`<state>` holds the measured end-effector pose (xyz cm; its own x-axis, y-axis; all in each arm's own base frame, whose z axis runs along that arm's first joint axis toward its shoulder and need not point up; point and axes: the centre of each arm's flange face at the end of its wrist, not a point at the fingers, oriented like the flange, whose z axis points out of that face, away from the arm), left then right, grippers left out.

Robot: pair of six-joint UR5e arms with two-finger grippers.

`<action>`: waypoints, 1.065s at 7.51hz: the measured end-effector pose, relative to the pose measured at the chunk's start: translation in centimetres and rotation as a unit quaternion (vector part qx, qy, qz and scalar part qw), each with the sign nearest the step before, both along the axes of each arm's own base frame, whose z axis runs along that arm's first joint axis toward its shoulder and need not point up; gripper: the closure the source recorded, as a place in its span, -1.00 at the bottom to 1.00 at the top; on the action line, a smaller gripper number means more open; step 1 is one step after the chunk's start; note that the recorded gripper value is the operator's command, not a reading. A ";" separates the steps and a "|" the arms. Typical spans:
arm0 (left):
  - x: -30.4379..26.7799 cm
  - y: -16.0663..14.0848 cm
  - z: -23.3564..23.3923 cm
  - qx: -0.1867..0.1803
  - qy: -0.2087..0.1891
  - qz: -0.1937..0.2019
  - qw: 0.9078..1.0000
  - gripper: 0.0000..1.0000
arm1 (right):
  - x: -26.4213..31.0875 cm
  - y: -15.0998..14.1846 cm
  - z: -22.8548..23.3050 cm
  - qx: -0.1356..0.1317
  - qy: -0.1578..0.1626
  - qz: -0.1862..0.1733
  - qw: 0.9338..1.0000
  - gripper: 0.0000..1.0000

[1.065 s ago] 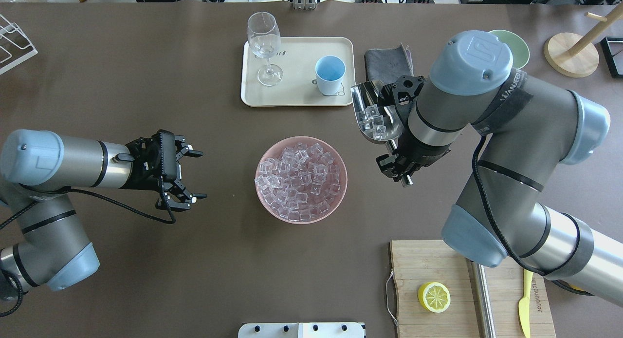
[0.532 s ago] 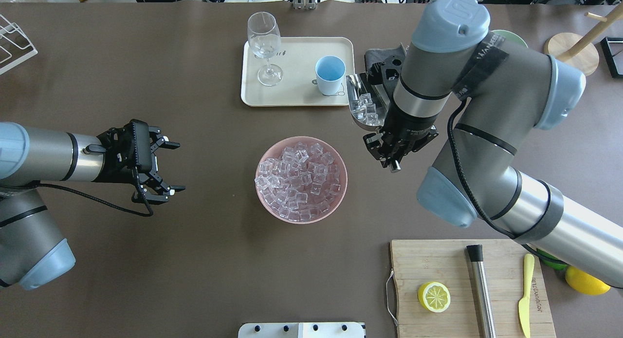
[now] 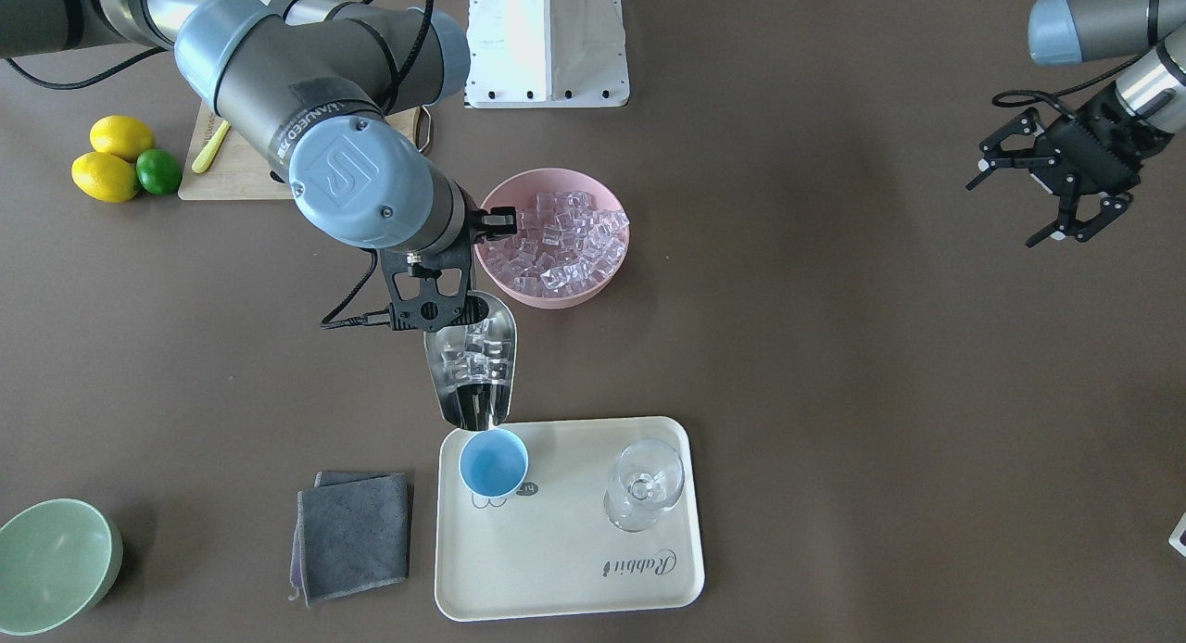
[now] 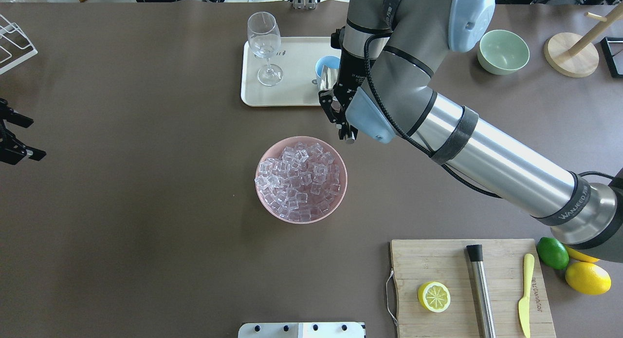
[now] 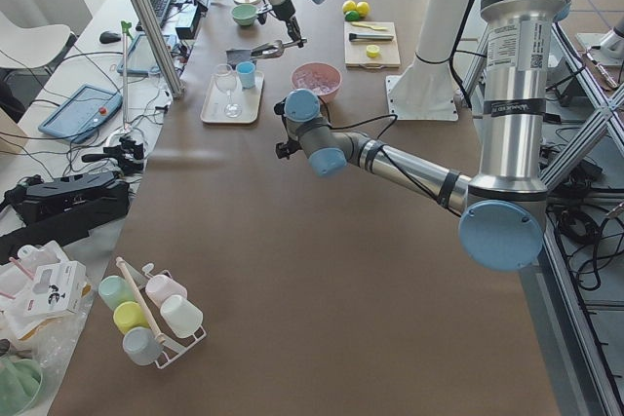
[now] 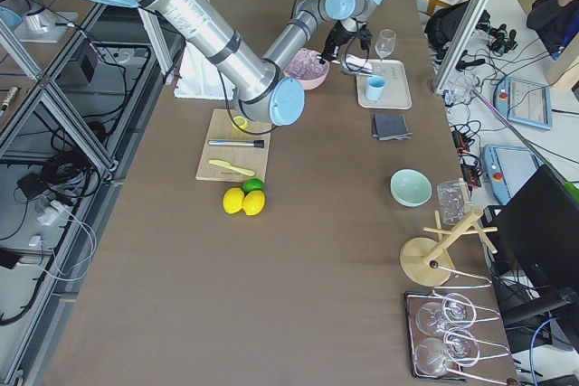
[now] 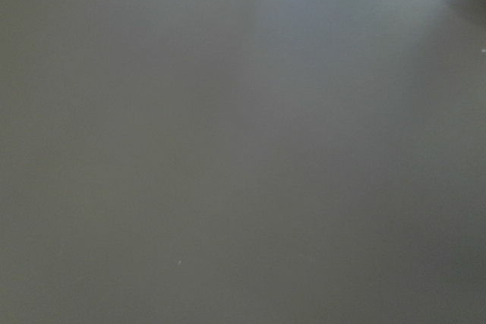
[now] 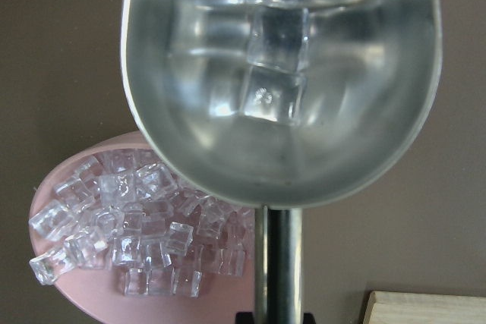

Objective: Put ice in cup with scoop
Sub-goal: 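Tilt the scoop over the light-blue cup with the right gripper to pour ice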

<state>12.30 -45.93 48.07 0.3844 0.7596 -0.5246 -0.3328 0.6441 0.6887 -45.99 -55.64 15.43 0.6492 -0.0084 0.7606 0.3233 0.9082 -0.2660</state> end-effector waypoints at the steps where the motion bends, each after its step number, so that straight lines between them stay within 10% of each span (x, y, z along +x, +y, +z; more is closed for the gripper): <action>1: -2.3 -0.2 1.8 -0.053 -0.020 -0.022 0.998 -0.96 | 0.1 -0.6 -1.1 -0.005 0.006 -0.004 1.000 1.00; 5: -11.1 -0.7 9.9 -0.208 -0.065 -0.096 0.971 -0.96 | -0.4 -2.1 -1.7 -0.044 0.005 -0.011 0.999 1.00; 8: -13.4 -1.3 12.1 -0.204 -0.077 -0.103 0.971 -0.96 | -0.6 -3.4 -1.9 -0.077 0.009 -0.008 0.997 1.00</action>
